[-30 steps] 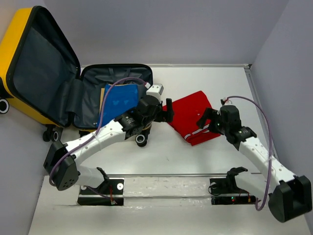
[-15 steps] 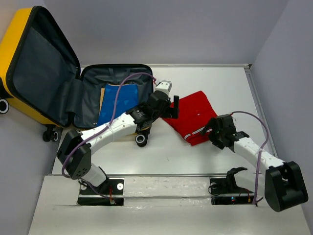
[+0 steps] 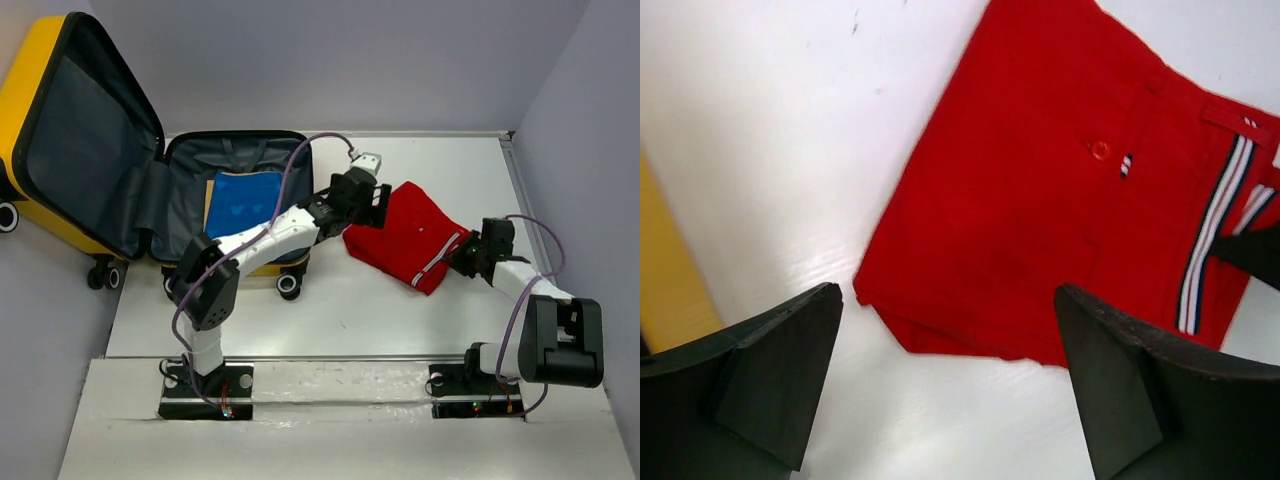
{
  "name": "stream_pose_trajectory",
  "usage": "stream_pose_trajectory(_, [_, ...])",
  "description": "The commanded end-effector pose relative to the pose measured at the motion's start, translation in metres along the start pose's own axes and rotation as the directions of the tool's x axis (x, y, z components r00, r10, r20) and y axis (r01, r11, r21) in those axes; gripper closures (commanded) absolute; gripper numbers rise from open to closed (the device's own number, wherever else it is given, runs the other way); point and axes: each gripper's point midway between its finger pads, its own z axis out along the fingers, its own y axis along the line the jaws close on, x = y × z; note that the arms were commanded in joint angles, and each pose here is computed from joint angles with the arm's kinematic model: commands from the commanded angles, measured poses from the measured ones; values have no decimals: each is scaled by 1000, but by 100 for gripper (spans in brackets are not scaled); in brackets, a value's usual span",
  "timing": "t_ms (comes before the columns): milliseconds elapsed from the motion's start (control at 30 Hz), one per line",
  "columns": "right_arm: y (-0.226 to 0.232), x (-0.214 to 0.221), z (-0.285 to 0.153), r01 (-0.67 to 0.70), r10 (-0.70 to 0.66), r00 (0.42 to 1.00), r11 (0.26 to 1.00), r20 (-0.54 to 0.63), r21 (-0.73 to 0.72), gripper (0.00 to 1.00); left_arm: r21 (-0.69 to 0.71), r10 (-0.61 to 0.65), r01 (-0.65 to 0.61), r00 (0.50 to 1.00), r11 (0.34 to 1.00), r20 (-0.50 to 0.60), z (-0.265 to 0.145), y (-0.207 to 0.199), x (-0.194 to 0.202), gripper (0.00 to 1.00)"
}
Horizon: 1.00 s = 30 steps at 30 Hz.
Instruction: Pack the luggage
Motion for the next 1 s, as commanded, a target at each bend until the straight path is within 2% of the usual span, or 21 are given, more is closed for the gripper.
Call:
stream_pose_trajectory(0, [-1, -30, -15, 80, -79, 996, 996, 30, -32, 89, -11, 47, -47, 998, 999, 39, 15, -13, -38, 1])
stream_pose_trajectory(67, [-6, -33, -17, 105, -105, 994, 994, 22, 5, 85, -25, 60, -60, 998, 998, -4, 40, -10, -29, 1])
stream_pose_trajectory(100, [-7, -35, -17, 103, -103, 994, 995, 25, 18, 70, -28, 67, -67, 998, 997, -19, 47, -10, -27, 1])
stream_pose_trajectory(133, [-8, -35, -16, 96, -96, 995, 995, 23, 24, 40, -13, 63, -63, 998, 998, -30, 63, -12, -30, 1])
stream_pose_trajectory(167, [-8, -33, -16, 91, -91, 996, 996, 18, 21, 27, -2, 59, -59, 997, 998, -43, 71, -12, -29, 1])
stream_pose_trajectory(200, [-8, -32, -15, 91, -91, 996, 996, 14, 18, 18, 46, 53, -51, 998, 998, -42, 74, -21, -41, 1])
stream_pose_trajectory(233, [-8, -31, -16, 89, -89, 996, 996, 14, 18, 7, 48, 50, -46, 995, 998, -88, 94, -15, -27, 1])
stream_pose_trajectory(300, [-9, -28, -16, 79, -79, 997, 997, 13, 13, 1, 97, 59, -46, 989, 994, -132, 112, -21, -19, 1])
stream_pose_trajectory(533, [-9, -6, -3, 40, -42, 997, 999, -65, -37, 1, 201, 68, -27, 977, 979, -204, 144, -32, -2, 1])
stream_pose_trajectory(600, [-9, 4, 0, 20, -25, 995, 998, -97, -60, 6, 206, 68, -21, 973, 978, -222, 149, -32, 5, 1])
stream_pose_trajectory(667, [-3, 12, 3, -7, -6, 992, 994, -125, -110, 16, 239, 69, -8, 966, 971, -250, 154, -37, 17, 1])
stream_pose_trajectory(767, [3, 16, 6, -24, 2, 989, 989, -147, -147, 23, 268, 69, 10, 956, 963, -283, 160, -42, 33, 1])
stream_pose_trajectory(933, [9, 19, 13, -33, 1, 986, 981, -168, -193, 30, 298, 59, 52, 934, 953, -353, 171, -45, 67, 3])
stream_pose_trajectory(967, [10, 23, 15, -40, 1, 982, 978, -191, -202, 32, 310, 56, 58, 936, 949, -348, 172, -48, 68, 8])
